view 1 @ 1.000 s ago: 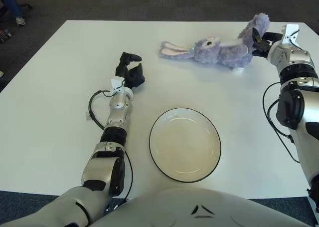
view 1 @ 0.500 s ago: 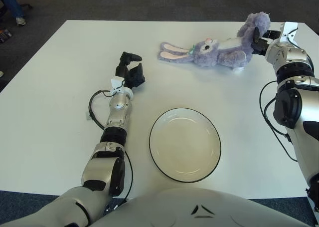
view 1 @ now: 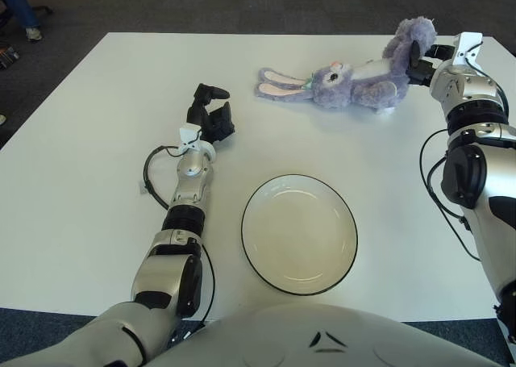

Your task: Put the doll into the plate.

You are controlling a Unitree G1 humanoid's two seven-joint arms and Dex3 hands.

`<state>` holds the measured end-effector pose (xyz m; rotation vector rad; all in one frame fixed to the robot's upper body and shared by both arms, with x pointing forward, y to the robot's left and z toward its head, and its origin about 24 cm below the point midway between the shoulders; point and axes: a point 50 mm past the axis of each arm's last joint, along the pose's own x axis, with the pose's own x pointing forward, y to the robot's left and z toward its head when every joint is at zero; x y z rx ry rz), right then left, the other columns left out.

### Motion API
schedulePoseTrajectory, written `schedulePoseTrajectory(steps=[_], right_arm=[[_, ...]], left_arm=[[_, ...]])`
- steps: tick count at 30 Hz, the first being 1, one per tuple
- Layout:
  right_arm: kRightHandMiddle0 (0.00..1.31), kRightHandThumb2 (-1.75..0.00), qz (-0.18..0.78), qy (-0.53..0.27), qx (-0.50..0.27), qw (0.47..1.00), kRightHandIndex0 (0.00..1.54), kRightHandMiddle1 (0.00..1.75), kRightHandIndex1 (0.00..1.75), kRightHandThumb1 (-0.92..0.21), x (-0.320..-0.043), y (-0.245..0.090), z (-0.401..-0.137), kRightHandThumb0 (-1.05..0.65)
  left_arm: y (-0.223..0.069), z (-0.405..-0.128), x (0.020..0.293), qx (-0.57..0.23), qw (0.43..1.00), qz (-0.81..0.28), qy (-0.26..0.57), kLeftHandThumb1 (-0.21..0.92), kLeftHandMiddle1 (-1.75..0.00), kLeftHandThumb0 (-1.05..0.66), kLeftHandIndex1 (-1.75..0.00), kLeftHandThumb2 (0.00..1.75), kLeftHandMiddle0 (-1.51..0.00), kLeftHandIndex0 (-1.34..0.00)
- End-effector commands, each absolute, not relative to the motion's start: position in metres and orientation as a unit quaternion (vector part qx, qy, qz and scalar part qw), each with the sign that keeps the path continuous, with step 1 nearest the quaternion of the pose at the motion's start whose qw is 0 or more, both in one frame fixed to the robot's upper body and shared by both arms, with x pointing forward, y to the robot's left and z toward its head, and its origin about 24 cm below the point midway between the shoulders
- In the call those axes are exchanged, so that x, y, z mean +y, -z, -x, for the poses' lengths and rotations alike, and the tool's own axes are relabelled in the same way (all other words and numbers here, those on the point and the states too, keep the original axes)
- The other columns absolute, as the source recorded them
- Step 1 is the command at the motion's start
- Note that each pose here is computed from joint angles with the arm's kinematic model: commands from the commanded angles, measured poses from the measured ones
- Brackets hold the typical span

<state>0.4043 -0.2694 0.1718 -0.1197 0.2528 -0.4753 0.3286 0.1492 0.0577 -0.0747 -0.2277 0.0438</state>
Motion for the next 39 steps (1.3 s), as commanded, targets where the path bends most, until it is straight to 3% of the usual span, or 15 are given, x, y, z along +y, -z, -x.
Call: schedulePoseTrajectory(steps=[1, 6, 18, 26, 39], right_arm=[[0.61, -1.20, 0.068, 0.235, 0.117, 0.963, 0.68, 1.48, 1.57, -0.30, -0.275, -0.168, -0.401, 0.00], [0.63, -1.16, 0.078, 0.236, 0.103, 0.963, 0.63, 1.50, 1.54, -0.32, -0.277, -0.166, -0.398, 0.00], [0.56, -1.04, 0.099, 0.219, 0.065, 0.968, 0.67, 1.49, 1.46, -0.40, -0.278, -0.160, -0.384, 0.00], [0.53, -0.95, 0.114, 0.202, 0.037, 0.972, 0.59, 1.51, 1.46, -0.48, -0.279, -0.158, -0.369, 0.00], [0.58, -0.97, 0.136, 0.174, 0.002, 0.975, 0.58, 1.46, 1.49, -0.46, -0.262, -0.148, -0.311, 0.00]], left_arm=[[-0.038, -0.319, 0.151, -0.081, 0.995, 0.045, -0.030, 0.68, -1.75, -0.38, -1.75, 0.85, -1.09, -0.34], [-0.037, -0.319, 0.151, -0.078, 0.996, 0.044, -0.030, 0.68, -1.75, -0.38, -1.75, 0.85, -1.08, -0.34], [-0.038, -0.320, 0.149, -0.076, 0.996, 0.044, -0.025, 0.67, -1.75, -0.38, -1.75, 0.86, -1.06, -0.34], [-0.038, -0.320, 0.149, -0.073, 0.996, 0.040, -0.023, 0.67, -1.75, -0.38, -1.75, 0.86, -1.07, -0.34], [-0.038, -0.321, 0.148, -0.076, 0.996, 0.047, -0.017, 0.66, -1.75, -0.38, -1.75, 0.88, -1.12, -0.35]])
